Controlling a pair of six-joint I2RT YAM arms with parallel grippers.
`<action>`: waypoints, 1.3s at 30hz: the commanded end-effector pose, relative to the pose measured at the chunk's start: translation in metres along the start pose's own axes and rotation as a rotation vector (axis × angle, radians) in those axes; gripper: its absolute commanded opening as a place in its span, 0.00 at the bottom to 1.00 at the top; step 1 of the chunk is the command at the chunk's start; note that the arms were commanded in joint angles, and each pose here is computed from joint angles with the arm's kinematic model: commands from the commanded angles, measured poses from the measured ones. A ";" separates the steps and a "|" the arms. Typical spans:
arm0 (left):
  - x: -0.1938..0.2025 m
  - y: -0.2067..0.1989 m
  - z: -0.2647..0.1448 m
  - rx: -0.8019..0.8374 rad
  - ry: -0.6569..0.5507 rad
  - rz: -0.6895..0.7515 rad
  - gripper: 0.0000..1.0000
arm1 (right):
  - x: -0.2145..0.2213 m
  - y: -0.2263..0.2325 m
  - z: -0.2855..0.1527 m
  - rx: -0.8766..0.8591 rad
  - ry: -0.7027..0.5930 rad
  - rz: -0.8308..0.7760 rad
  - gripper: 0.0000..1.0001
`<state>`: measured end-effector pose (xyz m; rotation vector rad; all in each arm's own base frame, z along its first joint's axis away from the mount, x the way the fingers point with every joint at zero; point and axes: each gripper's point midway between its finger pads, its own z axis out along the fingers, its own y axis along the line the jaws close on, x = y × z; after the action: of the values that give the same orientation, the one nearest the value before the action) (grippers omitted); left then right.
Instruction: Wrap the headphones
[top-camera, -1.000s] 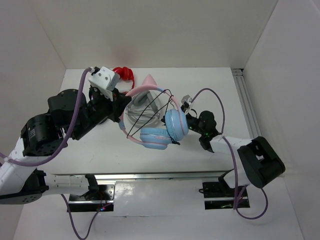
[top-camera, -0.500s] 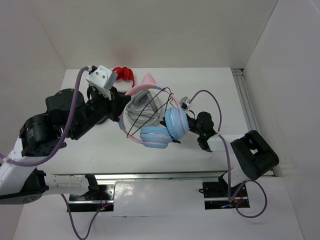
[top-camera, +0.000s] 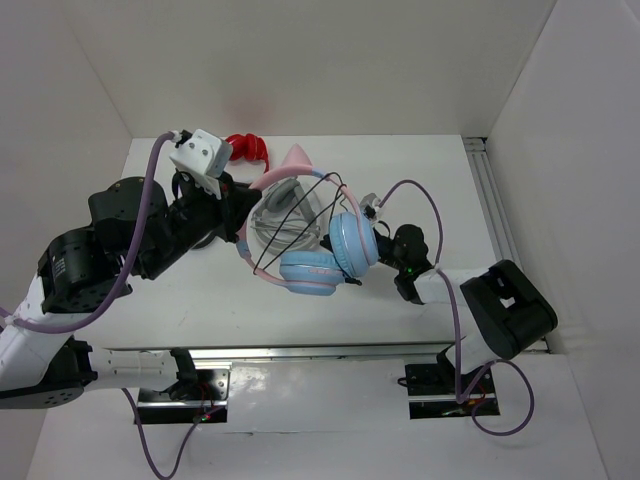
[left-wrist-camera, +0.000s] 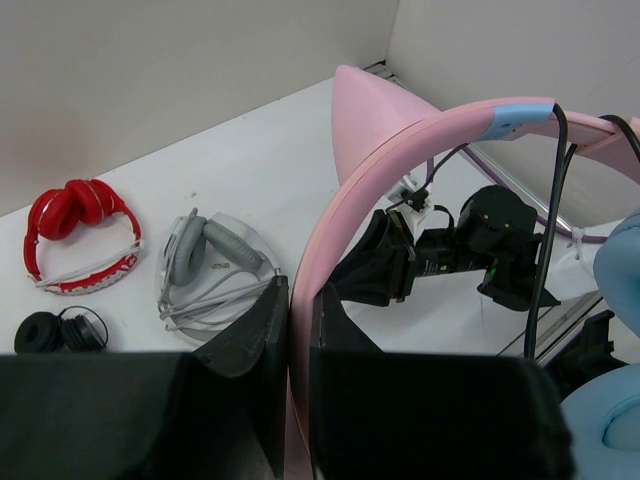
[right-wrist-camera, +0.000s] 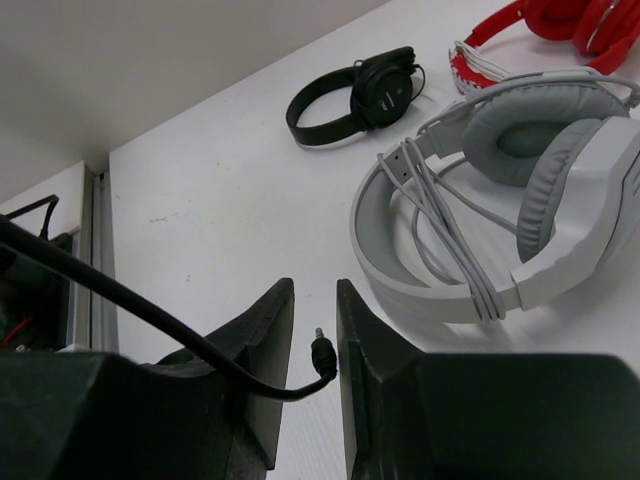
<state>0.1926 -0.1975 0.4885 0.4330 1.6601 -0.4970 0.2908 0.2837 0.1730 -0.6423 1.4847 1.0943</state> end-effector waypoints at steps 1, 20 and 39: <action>-0.052 0.000 -0.012 0.008 -0.176 -0.154 0.00 | -0.013 0.012 0.003 -0.053 -0.056 -0.048 0.31; -0.051 0.007 -0.010 -0.033 -0.181 -0.139 0.00 | 0.005 0.013 -0.004 -0.047 -0.009 -0.016 0.30; -0.039 0.067 -0.016 -0.401 -0.220 -0.248 0.00 | 0.017 0.020 -0.024 0.172 0.024 -0.005 0.00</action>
<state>0.2149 -0.1652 0.4871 0.2130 1.6678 -0.3232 0.2591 0.2842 0.1659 -0.5936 1.5338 1.0538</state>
